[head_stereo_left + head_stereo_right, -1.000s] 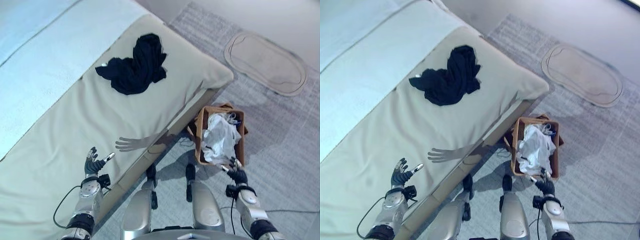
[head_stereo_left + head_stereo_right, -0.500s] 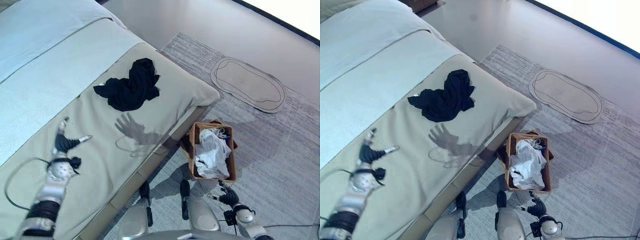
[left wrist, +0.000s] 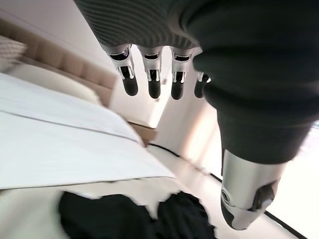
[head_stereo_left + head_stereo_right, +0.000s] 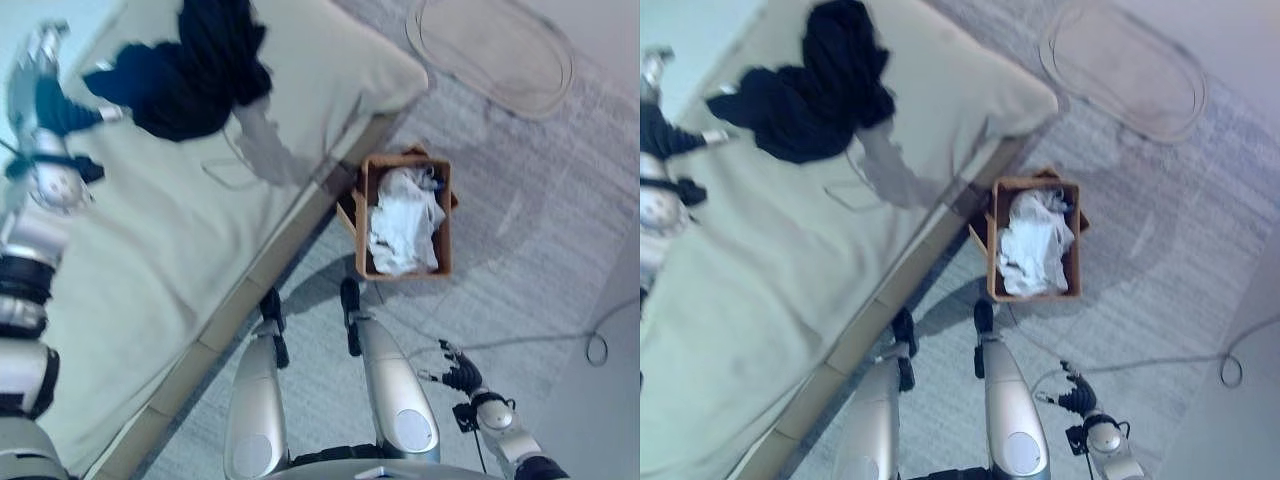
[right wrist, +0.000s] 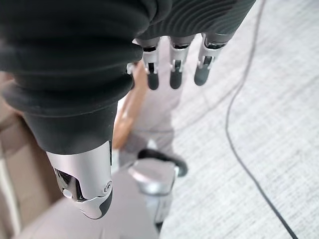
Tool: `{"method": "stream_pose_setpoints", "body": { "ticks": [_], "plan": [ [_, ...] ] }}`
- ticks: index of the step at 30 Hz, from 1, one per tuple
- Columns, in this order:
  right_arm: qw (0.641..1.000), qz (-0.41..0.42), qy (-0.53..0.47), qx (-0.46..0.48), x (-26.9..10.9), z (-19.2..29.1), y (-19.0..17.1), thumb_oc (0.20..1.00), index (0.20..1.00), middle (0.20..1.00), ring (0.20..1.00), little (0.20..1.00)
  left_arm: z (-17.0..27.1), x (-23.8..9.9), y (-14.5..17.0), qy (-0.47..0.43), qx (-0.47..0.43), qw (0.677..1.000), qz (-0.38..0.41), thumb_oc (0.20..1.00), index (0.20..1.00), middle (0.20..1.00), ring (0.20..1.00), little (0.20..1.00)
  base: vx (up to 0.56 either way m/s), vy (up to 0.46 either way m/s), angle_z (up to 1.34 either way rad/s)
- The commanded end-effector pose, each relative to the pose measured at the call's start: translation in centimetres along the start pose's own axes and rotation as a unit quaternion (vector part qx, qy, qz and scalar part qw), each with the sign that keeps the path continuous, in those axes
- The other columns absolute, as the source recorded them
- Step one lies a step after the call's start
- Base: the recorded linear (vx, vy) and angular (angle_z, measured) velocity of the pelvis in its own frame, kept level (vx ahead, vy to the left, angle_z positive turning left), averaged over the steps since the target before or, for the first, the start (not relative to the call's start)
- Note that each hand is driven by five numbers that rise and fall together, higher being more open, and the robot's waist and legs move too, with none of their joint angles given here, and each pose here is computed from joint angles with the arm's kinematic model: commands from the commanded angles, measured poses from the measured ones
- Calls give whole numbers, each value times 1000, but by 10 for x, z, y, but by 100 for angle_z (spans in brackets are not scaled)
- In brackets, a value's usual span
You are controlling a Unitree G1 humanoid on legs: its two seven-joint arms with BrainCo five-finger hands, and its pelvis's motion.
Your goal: Pick up clothes into the bucket
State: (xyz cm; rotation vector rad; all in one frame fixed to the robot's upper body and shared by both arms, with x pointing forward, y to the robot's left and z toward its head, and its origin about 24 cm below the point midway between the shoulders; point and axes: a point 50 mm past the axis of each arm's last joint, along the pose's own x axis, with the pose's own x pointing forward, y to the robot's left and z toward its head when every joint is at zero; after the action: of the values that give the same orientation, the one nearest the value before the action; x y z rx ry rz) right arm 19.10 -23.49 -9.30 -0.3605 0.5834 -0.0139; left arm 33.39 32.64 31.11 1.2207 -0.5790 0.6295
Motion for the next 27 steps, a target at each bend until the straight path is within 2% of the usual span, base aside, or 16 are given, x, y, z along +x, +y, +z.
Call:
{"method": "stream_pose_setpoints", "body": {
  "ticks": [1, 7, 14, 20, 27],
  "plan": [
    [999, -6, -37, 10, -3, 8, -3, 1000, 1000, 1000, 1000, 1000, -2, 17, 32, -9, 64, 997, 51, 1000, 1000, 1000, 1000, 1000, -62, 40, -35],
    [995, -7, -88, 46, -1, 29, 2, 1000, 1000, 1000, 1000, 1000, 14, 41, 57, -29, 97, 992, 77, 1000, 1000, 1000, 1000, 1000, -54, 48, -30],
    [990, -7, -123, 71, 1, 45, 7, 1000, 1000, 1000, 1000, 1000, 34, 58, 67, -49, 102, 989, 97, 1000, 1000, 1000, 1000, 1000, -3, 23, -9],
    [982, 0, -162, 93, 1, 63, 11, 1000, 1000, 1000, 1000, 1000, 35, 69, 83, -27, 112, 986, 118, 1000, 1000, 1000, 1000, 1000, 23, 28, -8],
    [974, 16, -192, 118, 1, 79, 18, 1000, 1000, 1000, 1000, 1000, 29, 75, 95, 20, 82, 986, 144, 1000, 1000, 1000, 1000, 1000, 22, 9, -7]
  ]
}}
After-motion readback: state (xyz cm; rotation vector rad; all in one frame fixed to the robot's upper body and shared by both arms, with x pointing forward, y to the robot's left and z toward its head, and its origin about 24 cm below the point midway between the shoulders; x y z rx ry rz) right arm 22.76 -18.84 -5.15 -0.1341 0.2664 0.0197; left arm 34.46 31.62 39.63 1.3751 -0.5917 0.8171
